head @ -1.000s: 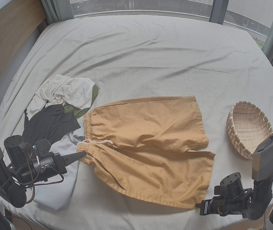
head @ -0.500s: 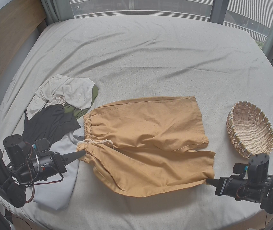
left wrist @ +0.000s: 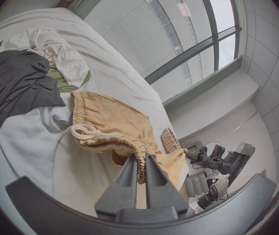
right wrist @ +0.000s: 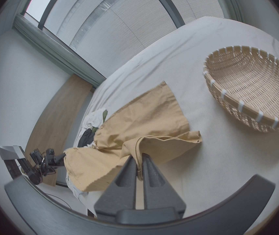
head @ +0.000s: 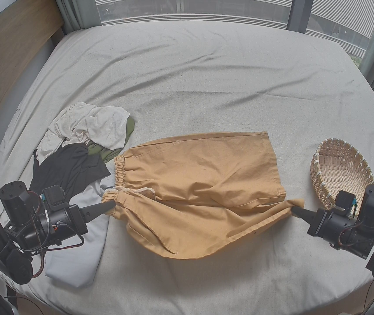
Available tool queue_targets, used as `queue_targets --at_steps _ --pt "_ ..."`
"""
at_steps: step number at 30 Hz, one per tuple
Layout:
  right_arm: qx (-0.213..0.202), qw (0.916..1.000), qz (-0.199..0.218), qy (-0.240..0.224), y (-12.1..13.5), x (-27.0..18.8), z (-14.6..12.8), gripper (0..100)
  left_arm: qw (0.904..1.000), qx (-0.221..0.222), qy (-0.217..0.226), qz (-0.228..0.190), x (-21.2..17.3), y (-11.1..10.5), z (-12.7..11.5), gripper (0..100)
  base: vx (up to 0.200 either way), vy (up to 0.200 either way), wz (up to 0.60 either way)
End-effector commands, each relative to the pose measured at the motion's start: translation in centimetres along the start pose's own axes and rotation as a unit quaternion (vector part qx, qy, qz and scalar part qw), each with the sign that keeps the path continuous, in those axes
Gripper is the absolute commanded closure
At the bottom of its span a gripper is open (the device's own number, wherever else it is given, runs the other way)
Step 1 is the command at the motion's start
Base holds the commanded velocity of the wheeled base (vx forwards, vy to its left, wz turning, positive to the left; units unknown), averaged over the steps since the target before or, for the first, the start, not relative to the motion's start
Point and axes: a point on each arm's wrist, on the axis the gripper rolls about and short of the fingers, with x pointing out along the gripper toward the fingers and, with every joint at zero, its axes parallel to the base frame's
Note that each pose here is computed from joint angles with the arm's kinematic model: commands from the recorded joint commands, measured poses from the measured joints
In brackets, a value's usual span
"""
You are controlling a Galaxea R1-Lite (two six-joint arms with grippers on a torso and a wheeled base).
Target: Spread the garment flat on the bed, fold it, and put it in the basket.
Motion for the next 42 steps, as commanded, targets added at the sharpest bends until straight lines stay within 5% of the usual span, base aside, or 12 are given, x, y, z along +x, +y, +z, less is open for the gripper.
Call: queue_targets --at_steps 1,37,42 --pt "0.0 0.9998 0.009 -0.017 0.2 0.8 1.0 100 1.0 0.002 -0.002 0.0 -0.1 0.0 0.1 100 0.0 0.0 0.0" --pt "-0.006 0.9967 0.057 -0.057 0.5 5.0 7.3 100 0.9996 0.01 -0.027 0.008 -0.3 0.4 1.3 100 0.0 0.0 0.0" --pt "-0.008 0.9961 0.062 -0.063 0.7 5.0 7.5 100 0.9992 -0.016 -0.036 -0.001 -0.3 0.1 1.8 100 0.0 0.0 0.0"
